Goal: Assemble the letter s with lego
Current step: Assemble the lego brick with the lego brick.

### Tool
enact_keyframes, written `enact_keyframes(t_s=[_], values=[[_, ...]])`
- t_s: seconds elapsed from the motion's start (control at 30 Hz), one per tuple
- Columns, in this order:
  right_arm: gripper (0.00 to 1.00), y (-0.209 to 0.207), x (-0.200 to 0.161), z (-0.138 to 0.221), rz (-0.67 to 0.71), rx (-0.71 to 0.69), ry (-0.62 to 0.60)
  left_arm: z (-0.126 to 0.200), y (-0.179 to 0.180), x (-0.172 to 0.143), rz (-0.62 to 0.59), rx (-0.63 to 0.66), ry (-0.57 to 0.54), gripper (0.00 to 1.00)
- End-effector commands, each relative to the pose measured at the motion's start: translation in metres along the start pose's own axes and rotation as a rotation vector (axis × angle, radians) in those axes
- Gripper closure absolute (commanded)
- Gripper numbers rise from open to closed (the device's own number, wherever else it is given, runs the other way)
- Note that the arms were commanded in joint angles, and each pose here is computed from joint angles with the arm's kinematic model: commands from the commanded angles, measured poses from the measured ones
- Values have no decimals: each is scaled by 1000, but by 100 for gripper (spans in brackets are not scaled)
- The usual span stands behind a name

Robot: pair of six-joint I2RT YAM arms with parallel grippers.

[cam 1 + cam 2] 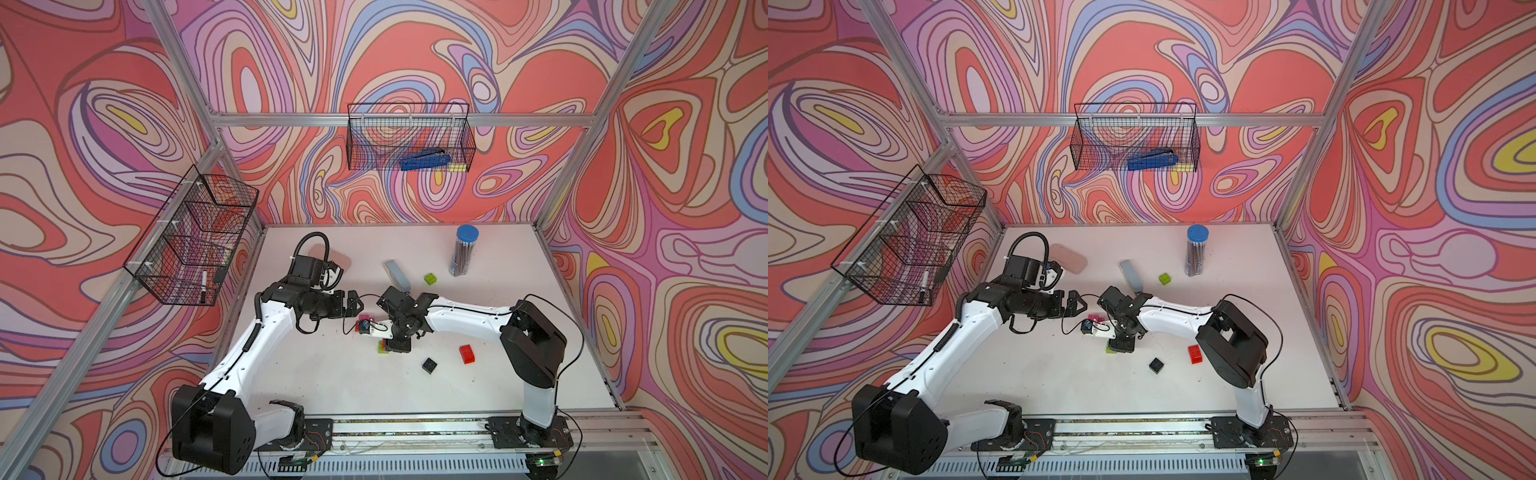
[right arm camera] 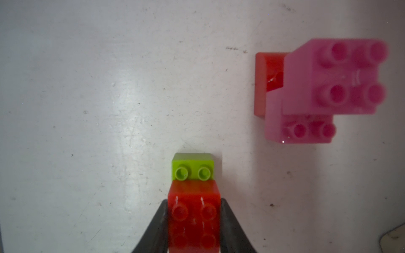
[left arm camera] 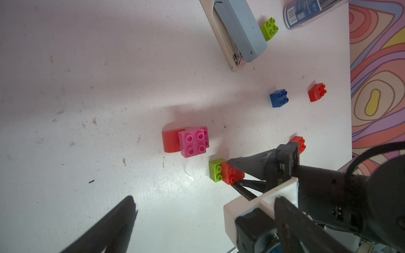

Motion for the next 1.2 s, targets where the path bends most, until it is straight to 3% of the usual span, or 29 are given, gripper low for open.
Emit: enact_keyframes(t_s=[0.0,0.3,0.53,0.83,0.97,1.17], values=[[82,10,-23,-8,3,36,99,0,2,-2,-5,-3,18,0],[82,7,-27,-8,-29,4,128,-1,2,-1,-6,-8,19,0],[82,-3,-28,-21,-78,-34,223,-2,2,-2,-7,-6,20,0],[83,3,-32,-29,-97,-31,211,-2,2,-2,-5,-8,20,0],[83,6,-24,-22,-118,-25,124,-3,2,-1,-4,-13,24,0],[83,8,-32,-26,-116,-21,150,-3,2,0,-3,-17,23,0]])
Point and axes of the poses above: each gripper's point midway between its finger pads, its own z axis back along the fingers, its own y axis along the line the jaws close on, x = y × z, the point moved 8 cm from there along z, back along the fingers, and after that the axes turned 6 degrees about -z, right-handed, at the moved point
